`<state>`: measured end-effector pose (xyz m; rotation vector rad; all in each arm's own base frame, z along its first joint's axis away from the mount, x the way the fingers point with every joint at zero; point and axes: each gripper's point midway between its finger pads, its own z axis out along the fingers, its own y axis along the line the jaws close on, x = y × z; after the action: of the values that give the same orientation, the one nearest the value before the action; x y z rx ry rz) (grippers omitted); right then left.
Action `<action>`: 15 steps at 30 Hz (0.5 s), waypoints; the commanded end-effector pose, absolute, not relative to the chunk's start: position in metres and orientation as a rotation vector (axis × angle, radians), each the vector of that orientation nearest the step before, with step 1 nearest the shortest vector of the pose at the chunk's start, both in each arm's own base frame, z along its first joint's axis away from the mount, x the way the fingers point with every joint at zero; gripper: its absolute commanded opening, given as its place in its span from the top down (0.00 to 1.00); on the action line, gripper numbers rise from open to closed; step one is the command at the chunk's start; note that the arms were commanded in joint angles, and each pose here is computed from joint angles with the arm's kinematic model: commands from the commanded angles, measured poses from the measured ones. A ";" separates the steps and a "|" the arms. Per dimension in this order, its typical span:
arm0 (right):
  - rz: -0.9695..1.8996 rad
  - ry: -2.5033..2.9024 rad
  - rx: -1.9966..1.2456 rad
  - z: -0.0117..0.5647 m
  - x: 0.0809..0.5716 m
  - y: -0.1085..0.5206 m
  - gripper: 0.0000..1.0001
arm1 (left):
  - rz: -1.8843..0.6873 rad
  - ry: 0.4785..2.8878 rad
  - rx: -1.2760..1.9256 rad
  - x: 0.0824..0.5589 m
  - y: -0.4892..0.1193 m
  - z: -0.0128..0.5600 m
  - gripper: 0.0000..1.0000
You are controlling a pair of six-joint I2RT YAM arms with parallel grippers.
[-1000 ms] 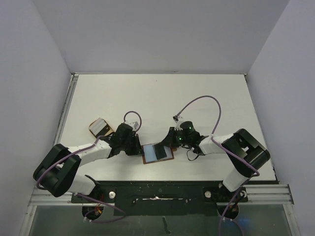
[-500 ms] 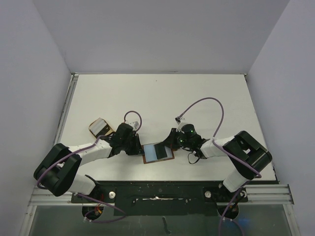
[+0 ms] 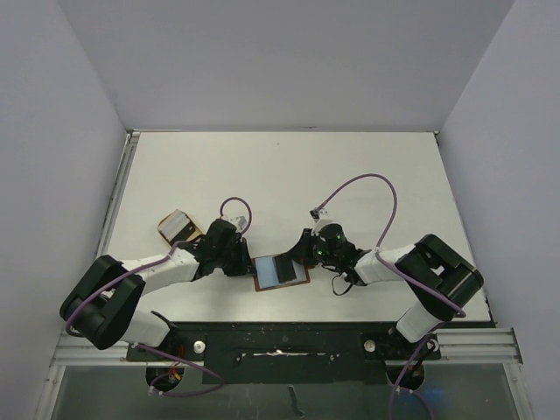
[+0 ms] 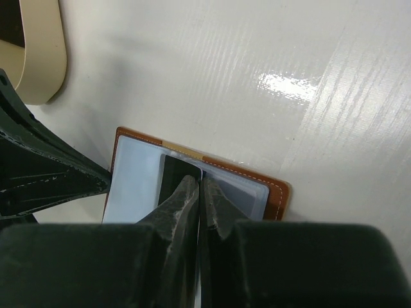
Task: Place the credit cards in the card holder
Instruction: Insert the credit card into the card holder.
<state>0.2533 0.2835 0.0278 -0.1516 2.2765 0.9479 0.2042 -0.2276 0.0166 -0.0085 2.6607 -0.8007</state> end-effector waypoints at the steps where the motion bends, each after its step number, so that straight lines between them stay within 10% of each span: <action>1: 0.904 2.195 -0.169 0.036 0.259 0.288 1.00 | -0.776 2.681 -0.012 0.198 -0.225 0.008 0.98; 15: 0.906 2.268 -0.040 0.033 0.245 0.291 0.90 | -0.780 2.675 -0.041 0.197 -0.224 0.008 0.98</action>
<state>0.2492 0.2912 0.0266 -0.0848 2.2570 0.8944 0.2038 -0.2278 0.0165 -0.0423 2.6546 -0.8122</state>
